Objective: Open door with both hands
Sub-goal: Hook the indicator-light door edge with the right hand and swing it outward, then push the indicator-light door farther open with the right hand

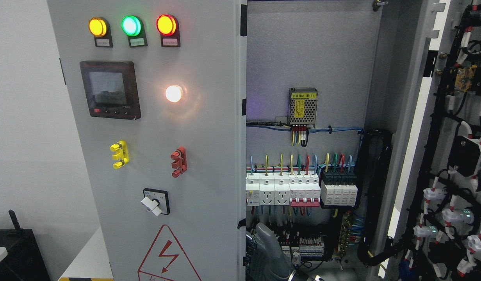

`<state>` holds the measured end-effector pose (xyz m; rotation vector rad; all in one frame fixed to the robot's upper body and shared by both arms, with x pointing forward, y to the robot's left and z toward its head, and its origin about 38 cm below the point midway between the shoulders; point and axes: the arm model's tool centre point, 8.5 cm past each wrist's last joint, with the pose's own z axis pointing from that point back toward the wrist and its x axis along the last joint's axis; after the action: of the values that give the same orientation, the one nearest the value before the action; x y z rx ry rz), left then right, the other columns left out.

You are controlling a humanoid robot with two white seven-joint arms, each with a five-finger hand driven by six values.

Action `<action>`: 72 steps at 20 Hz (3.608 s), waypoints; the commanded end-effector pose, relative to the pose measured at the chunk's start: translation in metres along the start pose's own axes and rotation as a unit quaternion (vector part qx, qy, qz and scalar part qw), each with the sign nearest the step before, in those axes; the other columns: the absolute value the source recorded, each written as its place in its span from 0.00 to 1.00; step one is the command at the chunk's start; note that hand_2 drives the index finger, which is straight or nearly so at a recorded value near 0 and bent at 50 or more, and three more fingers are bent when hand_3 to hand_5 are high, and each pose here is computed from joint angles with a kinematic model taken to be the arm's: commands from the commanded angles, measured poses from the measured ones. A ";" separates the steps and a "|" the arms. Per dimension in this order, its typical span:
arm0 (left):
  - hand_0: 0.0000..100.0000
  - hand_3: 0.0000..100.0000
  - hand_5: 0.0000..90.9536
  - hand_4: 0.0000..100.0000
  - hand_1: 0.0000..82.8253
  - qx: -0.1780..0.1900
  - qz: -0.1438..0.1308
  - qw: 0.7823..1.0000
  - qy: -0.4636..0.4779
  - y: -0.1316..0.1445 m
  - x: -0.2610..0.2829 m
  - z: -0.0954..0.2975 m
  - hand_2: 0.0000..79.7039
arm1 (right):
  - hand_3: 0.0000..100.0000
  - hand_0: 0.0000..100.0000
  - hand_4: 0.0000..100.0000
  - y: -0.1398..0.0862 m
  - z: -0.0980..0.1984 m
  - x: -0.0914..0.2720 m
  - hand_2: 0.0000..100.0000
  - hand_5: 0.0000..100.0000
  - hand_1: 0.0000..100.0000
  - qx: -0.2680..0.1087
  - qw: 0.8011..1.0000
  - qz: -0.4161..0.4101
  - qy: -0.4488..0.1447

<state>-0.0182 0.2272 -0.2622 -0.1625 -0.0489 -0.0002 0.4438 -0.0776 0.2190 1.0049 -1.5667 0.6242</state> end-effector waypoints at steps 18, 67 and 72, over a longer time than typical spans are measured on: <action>0.00 0.00 0.00 0.04 0.00 0.000 0.001 1.000 0.003 0.000 -0.003 0.000 0.00 | 0.00 0.00 0.00 0.067 -0.012 -0.008 0.00 0.00 0.00 0.090 0.996 -0.004 -0.005; 0.00 0.00 0.00 0.04 0.00 0.000 0.000 1.000 0.004 0.000 -0.003 0.000 0.00 | 0.00 0.00 0.00 0.179 -0.049 -0.029 0.00 0.00 0.00 0.190 0.982 -0.015 -0.002; 0.00 0.00 0.00 0.04 0.00 0.000 0.001 1.000 0.003 0.000 -0.003 0.000 0.00 | 0.00 0.00 0.00 0.185 -0.055 -0.030 0.00 0.00 0.00 0.180 0.984 0.003 0.000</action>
<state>-0.0182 0.2272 -0.2622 -0.1625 -0.0489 -0.0005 0.3267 0.0485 0.2220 1.2610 -1.4803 0.9074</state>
